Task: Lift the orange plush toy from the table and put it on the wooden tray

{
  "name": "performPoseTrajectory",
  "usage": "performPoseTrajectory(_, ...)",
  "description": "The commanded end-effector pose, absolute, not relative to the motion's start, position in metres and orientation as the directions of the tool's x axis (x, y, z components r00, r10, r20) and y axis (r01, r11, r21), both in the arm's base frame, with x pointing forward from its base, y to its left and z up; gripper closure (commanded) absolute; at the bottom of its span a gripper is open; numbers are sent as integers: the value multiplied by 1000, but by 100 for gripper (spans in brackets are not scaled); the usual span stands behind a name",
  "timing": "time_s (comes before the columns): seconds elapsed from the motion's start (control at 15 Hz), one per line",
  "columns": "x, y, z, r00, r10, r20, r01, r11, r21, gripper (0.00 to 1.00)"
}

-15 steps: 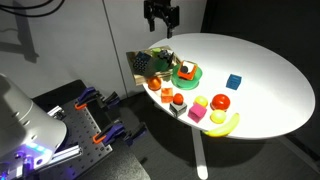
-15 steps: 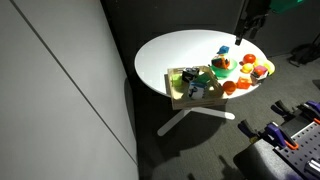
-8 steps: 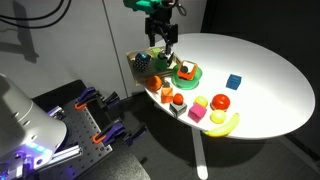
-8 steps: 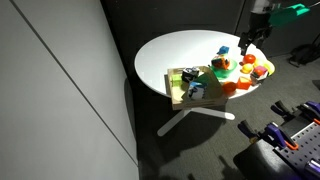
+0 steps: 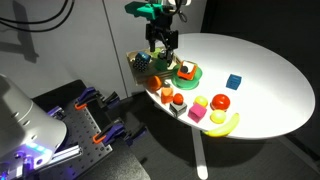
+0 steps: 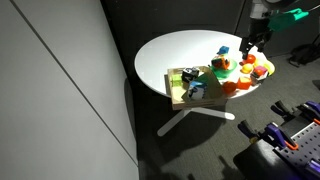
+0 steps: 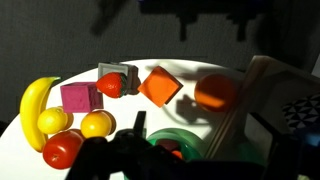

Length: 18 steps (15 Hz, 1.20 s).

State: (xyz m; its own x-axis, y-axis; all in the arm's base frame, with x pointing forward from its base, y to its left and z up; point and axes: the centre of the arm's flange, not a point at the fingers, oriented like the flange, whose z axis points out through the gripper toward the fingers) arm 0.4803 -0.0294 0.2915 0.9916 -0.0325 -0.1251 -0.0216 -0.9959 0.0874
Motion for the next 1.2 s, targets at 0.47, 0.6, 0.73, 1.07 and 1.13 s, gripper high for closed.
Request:
performPoseTrajectory(0.47,491,-36,264,983,17,-181,36,-994,106,0)
performPoseTrajectory(0.6,489,-36,254,974,90,-209,115,-987,114,0)
performPoseTrajectory(0.73,488,-37,242,956,167,-241,202,-971,127,0)
performPoseTrajectory(1.07,479,-36,221,879,367,-304,415,-902,114,0)
performPoseTrajectory(1.13,477,-36,219,858,408,-311,455,-885,94,0)
